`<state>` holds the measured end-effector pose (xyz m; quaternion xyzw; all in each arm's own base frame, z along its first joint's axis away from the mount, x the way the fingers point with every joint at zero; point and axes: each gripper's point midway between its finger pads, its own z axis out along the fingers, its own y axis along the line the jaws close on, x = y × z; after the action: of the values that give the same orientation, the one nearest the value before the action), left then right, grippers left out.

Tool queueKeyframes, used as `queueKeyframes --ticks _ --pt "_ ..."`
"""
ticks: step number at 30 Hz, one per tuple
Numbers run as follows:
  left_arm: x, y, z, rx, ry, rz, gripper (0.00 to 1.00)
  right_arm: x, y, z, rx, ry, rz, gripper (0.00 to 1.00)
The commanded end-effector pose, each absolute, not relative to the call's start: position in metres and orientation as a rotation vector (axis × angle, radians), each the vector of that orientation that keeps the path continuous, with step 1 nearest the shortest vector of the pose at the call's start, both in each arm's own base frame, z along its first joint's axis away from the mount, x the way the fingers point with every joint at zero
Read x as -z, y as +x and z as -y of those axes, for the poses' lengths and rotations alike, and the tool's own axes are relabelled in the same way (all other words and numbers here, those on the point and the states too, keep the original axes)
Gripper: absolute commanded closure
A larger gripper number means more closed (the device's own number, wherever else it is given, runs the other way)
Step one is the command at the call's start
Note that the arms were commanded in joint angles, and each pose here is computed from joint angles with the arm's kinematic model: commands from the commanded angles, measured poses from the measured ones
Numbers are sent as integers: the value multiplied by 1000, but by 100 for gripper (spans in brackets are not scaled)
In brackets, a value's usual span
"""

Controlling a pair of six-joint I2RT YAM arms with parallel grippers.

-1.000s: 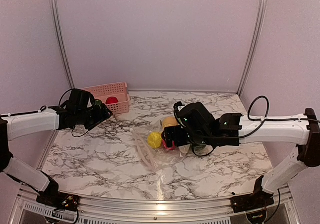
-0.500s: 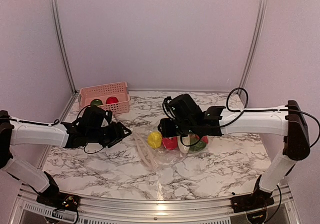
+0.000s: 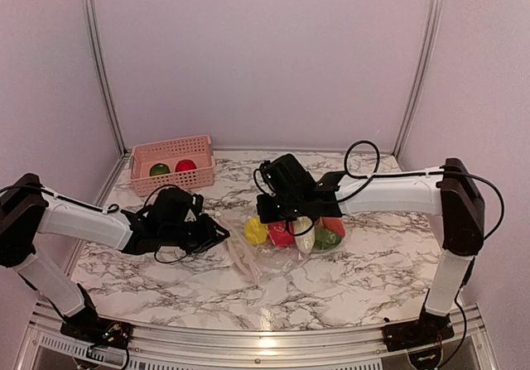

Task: Open the zip-top bag and remove the fake food
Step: Pick up the fake fruit from the zipper food storage bag.

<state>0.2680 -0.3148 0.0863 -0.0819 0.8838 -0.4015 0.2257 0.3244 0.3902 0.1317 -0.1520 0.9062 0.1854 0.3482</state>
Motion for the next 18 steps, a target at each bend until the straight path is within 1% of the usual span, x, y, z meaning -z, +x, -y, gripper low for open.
queueKeyframes --ticks 1,5,13,15,18 --pt "-79 269 329 1137 -212 -2439 81 -127 341 -390 -427 -397 -2354 88" --pt "-75 270 340 1163 -198 -2443 84 -116 342 -391 -397 -411 -2371 90" --pt "-69 271 358 1184 -183 -2461 85 -86 333 -381 -344 -436 -2429 92" --pt "-68 270 360 1183 -181 -2465 85 -78 327 -379 -340 -448 -2449 93" --pt "-65 270 360 1168 -183 -2474 82 -70 316 -381 -342 -481 -2463 93"
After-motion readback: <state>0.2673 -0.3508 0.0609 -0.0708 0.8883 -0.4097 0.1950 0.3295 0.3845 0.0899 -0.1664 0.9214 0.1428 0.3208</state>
